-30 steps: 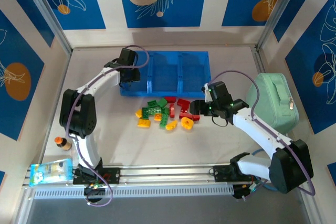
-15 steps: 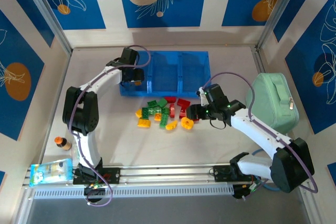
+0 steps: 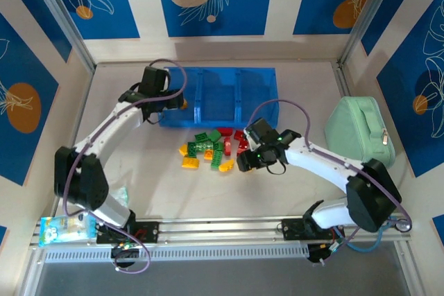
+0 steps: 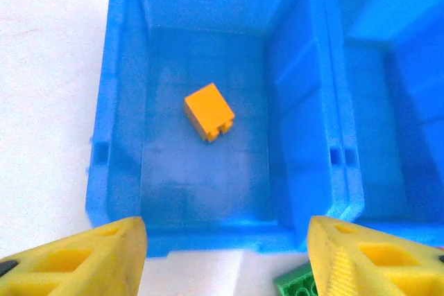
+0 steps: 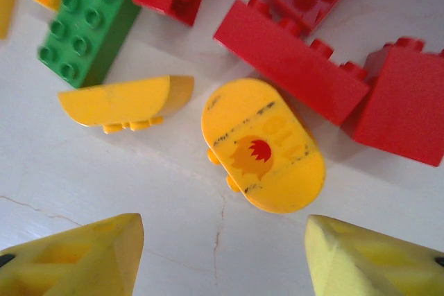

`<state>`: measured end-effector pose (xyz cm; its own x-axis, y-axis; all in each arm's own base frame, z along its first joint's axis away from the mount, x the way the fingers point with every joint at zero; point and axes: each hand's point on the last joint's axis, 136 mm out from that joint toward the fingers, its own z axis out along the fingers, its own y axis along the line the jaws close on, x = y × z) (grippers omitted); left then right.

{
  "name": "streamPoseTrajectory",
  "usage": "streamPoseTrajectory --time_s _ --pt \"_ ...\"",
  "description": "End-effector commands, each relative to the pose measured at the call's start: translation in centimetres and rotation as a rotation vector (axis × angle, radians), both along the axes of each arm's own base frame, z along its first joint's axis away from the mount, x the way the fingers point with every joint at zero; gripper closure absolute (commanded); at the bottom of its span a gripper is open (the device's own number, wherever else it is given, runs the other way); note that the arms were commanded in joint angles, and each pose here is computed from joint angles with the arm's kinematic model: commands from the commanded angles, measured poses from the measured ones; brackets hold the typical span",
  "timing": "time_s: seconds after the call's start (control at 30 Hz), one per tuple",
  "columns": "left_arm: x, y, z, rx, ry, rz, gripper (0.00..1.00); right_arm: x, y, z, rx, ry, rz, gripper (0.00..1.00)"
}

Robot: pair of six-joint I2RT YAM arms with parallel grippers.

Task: Sort the legos into containers by color
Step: Pick up the lego from the bottom-center of the table.

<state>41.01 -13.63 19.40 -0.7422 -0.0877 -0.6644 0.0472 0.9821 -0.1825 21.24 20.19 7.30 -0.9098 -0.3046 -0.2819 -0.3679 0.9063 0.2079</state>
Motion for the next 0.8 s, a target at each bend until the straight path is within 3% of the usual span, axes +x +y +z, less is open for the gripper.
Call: streamPoseTrajectory --time_s 0.0,0.43,0.77 --pt "-2.5 0.1 -1.5 -0.01 0.032 -0.008 0.38 -0.2 -0.6 -0.7 -0.122 0.009 0.007 0.37" --pt "-11.8 4.3 -7.1 0.008 0.12 0.07 0.38 1.7 -0.6 -1.8 -0.295 -0.024 -0.002 0.33" --pt "-13.2 4.7 -8.2 -0.013 0.136 0.087 0.38 1.7 0.6 -3.7 -0.27 0.026 -0.002 0.35"
